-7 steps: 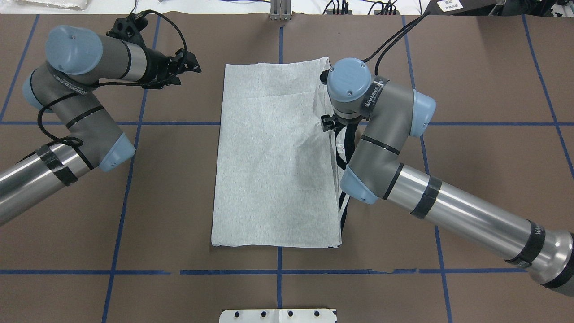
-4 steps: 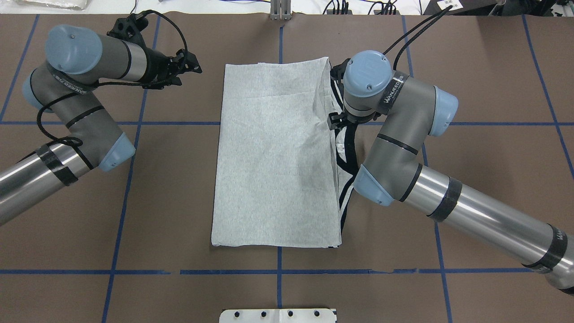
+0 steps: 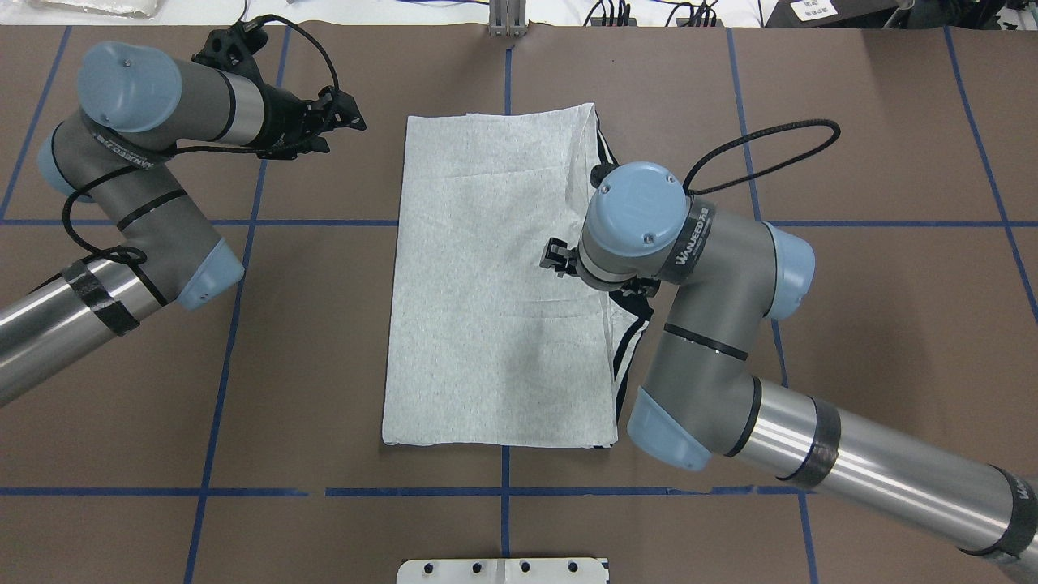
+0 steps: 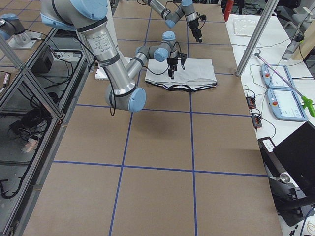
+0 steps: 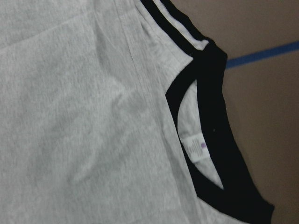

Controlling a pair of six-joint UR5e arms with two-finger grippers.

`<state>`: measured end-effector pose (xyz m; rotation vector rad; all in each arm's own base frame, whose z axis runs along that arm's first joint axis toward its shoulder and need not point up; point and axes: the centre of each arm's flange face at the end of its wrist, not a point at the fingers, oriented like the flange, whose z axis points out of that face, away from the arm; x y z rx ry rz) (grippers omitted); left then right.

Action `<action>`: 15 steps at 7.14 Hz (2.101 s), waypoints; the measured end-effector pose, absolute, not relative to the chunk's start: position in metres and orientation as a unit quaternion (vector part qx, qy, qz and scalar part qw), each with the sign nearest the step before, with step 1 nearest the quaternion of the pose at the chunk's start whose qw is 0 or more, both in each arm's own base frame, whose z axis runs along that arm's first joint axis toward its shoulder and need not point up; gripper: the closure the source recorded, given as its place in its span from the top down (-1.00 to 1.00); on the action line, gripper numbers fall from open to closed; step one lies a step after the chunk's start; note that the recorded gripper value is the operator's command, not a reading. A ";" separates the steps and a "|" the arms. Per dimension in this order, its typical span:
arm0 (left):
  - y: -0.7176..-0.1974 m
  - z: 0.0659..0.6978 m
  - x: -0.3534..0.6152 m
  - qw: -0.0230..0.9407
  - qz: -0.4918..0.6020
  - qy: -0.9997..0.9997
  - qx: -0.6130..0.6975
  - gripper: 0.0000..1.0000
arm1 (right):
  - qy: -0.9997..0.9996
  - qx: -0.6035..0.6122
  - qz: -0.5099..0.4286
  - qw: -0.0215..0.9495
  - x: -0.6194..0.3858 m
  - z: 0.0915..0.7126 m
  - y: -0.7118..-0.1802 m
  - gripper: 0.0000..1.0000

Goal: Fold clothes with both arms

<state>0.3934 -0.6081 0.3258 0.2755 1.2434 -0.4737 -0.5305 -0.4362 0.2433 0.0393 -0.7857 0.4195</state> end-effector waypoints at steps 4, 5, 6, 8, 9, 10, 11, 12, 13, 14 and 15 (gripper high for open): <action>-0.606 0.320 0.391 0.775 -0.216 0.580 0.127 0.47 | -0.380 -0.059 0.368 0.847 -0.565 0.246 -0.343 1.00; -0.606 0.319 0.391 0.775 -0.216 0.581 0.127 0.48 | -0.377 -0.065 0.372 0.846 -0.561 0.254 -0.326 1.00; -0.605 0.317 0.390 0.774 -0.216 0.582 0.127 0.48 | -0.374 -0.070 0.372 0.847 -0.559 0.262 -0.314 1.00; -0.604 0.312 0.389 0.773 -0.216 0.583 0.128 0.48 | -0.370 -0.079 0.374 0.847 -0.561 0.267 -0.299 0.99; -0.603 0.311 0.388 0.772 -0.216 0.583 0.129 0.48 | -0.369 -0.081 0.373 0.847 -0.563 0.269 -0.295 0.99; -0.603 0.310 0.387 0.772 -0.216 0.584 0.129 0.48 | -0.367 -0.082 0.372 0.849 -0.564 0.272 -0.292 0.99; -0.602 0.311 0.386 0.772 -0.216 0.584 0.129 0.48 | -0.365 -0.082 0.371 0.850 -0.564 0.274 -0.290 0.99; -0.600 0.311 0.385 0.772 -0.216 0.584 0.130 0.48 | -0.364 -0.084 0.369 0.851 -0.566 0.275 -0.286 0.97; -0.599 0.312 0.383 0.772 -0.216 0.584 0.130 0.48 | -0.363 -0.085 0.367 0.852 -0.568 0.275 -0.282 0.93; -0.597 0.313 0.382 0.771 -0.216 0.584 0.130 0.48 | -0.363 -0.087 0.366 0.853 -0.570 0.276 -0.279 0.90; -0.596 0.314 0.380 0.771 -0.216 0.585 0.130 0.48 | -0.362 -0.088 0.365 0.853 -0.571 0.277 -0.277 0.87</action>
